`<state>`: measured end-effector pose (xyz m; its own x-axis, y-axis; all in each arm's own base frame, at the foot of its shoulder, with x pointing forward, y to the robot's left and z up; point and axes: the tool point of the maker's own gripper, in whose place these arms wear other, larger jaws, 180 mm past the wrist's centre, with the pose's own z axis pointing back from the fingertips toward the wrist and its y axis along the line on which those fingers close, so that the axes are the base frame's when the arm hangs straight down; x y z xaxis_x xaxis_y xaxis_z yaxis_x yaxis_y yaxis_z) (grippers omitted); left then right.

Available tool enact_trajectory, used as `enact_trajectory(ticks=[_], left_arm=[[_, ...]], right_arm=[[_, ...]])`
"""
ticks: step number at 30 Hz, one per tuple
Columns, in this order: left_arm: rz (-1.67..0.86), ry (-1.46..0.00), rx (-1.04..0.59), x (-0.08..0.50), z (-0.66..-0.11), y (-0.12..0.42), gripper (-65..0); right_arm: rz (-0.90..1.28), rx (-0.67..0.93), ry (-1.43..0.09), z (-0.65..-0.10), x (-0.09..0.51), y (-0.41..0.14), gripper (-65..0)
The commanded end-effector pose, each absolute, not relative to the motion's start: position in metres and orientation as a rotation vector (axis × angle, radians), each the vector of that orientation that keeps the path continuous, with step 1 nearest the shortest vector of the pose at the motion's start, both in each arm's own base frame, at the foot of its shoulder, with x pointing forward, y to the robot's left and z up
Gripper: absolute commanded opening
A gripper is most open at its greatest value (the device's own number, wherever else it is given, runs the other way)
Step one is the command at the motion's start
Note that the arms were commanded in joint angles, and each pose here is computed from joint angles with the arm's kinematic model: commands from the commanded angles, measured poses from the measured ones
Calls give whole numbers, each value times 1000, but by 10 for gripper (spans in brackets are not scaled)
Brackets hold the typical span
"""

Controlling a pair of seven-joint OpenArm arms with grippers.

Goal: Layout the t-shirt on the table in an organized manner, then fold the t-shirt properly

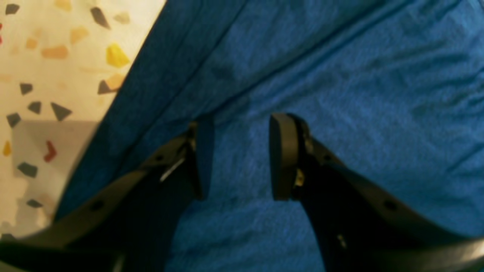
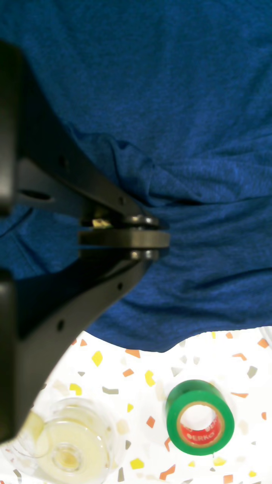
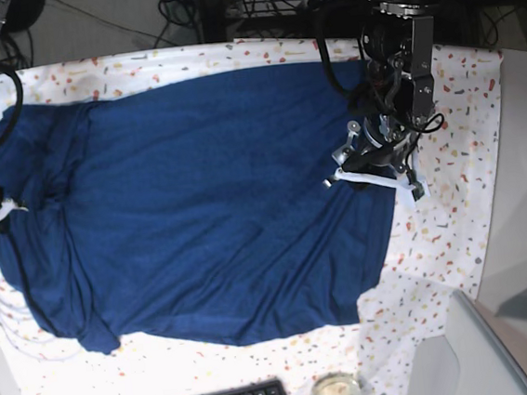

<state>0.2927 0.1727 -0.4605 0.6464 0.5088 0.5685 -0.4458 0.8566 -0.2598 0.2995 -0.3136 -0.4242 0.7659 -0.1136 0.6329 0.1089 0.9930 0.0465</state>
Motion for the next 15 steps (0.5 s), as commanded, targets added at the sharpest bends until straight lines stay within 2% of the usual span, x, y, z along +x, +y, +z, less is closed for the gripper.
enact_trajectory(ticks=[1,15], left_arm=[[535,-720,-101,302,-450,174,-420],[528,-701,-116,298,-456,164,-420]], right_arm=[[-125,-8,-744,-408,311,-323,-650],[-127,-4,-750,-407,313,-322,-650]])
